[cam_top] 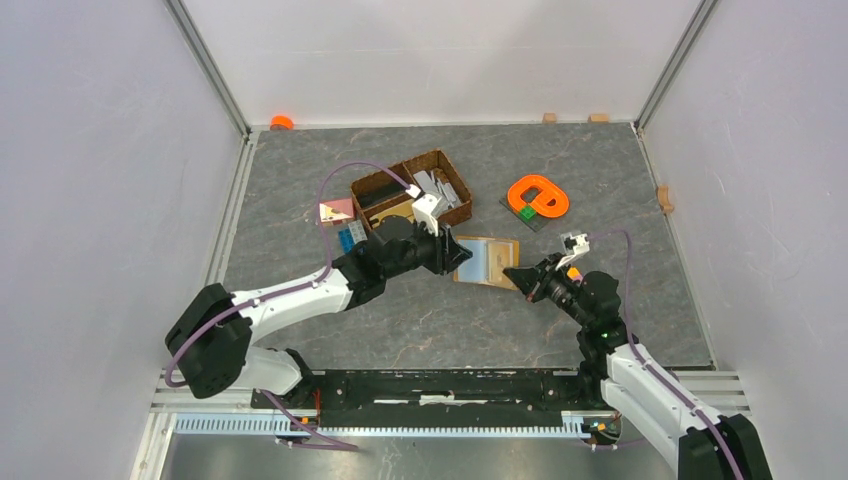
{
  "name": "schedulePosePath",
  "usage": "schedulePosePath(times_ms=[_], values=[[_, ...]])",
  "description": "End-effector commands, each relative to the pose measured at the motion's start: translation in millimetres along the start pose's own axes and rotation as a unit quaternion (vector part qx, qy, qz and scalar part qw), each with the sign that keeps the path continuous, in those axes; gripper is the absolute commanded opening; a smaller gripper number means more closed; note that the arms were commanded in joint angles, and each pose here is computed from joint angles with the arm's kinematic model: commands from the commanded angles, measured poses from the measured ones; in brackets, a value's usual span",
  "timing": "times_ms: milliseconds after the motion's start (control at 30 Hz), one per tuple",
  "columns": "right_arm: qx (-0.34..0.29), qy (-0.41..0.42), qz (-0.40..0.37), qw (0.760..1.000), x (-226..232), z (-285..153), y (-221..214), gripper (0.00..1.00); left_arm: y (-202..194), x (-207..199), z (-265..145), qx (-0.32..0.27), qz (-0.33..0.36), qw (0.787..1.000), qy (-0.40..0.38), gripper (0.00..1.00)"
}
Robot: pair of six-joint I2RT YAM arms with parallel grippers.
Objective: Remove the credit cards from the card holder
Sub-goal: Remove the credit card from the card holder.
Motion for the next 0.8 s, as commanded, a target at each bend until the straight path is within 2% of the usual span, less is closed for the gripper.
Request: schedulePosePath(times_ms=[0, 133, 367, 567, 767], values=[[-0.049, 0.117, -0.014, 0.992, 29, -2, 27, 0.00, 9, -31, -3, 0.002, -0.007, 0.993, -0.116, 0.38], [-0.058, 0.181, 0.001, 0.982, 41, -10, 27, 0.00, -4, -36, -7, 0.024, -0.018, 0.987, -0.156, 0.36], [-0.064, 0.247, 0.020, 0.967, 56, -17, 28, 0.00, -11, -30, 2, 0.036, -0.041, 0.989, -0.139, 0.32], [-0.059, 0.246, 0.030, 0.967, 53, -20, 20, 0.00, -13, -17, 5, 0.029, -0.076, 0.988, -0.131, 0.33], [-0.061, 0.245, 0.032, 0.967, 53, -20, 20, 0.00, -10, -26, 3, 0.030, -0.090, 0.976, -0.197, 0.34]])
Point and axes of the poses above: each gripper's point midway between its finger pads, its own z axis out along the fingers, its own x axis along the line the jaws close on, y = z × x, the point moved 7 cm from there along -z, back along the fingers, and after that the axes turned 4 degrees about -z, right-handed, at the moved point
